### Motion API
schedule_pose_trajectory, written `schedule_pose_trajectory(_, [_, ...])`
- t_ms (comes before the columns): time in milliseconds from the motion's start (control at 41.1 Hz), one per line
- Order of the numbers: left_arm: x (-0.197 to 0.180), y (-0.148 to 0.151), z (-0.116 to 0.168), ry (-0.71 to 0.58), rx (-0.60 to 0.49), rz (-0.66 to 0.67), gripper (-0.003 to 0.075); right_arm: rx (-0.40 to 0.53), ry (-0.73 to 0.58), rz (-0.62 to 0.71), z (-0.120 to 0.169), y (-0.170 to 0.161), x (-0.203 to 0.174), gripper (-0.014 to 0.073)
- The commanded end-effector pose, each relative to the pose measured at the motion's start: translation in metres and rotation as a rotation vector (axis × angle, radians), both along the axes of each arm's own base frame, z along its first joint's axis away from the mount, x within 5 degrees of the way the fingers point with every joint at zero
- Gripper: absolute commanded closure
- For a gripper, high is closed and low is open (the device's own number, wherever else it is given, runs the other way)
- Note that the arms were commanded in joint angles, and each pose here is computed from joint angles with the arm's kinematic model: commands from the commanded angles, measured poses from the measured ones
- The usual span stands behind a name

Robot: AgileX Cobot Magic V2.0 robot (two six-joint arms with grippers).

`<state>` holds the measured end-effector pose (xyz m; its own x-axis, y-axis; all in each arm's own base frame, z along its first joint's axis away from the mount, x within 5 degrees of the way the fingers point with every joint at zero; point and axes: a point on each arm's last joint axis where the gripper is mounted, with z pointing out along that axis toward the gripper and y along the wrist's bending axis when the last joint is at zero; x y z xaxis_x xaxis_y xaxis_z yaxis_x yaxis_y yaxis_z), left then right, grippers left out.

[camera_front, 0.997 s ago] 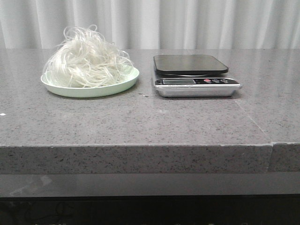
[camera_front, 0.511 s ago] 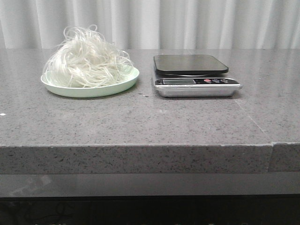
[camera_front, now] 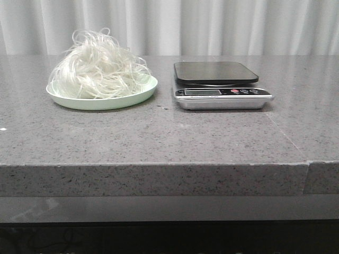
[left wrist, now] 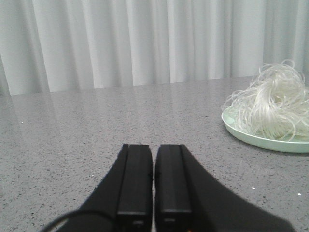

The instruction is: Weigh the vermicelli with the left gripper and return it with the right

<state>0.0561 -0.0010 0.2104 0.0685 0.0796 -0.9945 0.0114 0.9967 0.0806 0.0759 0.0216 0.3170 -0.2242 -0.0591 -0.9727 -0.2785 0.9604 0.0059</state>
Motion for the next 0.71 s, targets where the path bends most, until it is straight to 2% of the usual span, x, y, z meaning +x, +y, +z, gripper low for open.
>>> schedule_pose_trajectory(0, [-0.002, 0.0, 0.006, -0.095, -0.012, 0.001, 0.0575, 0.038, -0.214, -0.076, -0.004, -0.008, -0.007, 0.0453])
schedule_pose_trajectory(146, [-0.002, 0.0, 0.006, -0.095, -0.012, 0.001, 0.0575, 0.045, -0.293, -0.176, -0.043, -0.016, -0.021, 0.0453])
schedule_pose_trajectory(365, [-0.002, 0.0, 0.006, -0.095, -0.012, 0.001, 0.0575, 0.053, -0.309, -0.23, -0.087, -0.02, -0.027, 0.0453])
schedule_pose_trajectory(560, [-0.002, 0.0, 0.006, -0.093, -0.012, 0.001, 0.0575, 0.052, -0.303, -0.22, -0.112, -0.018, -0.021, 0.0453])
schedule_pose_trajectory(681, [-0.002, 0.0, 0.006, -0.093, -0.012, 0.001, 0.0575, 0.049, -0.289, -0.222, -0.112, -0.018, -0.021, 0.0453])
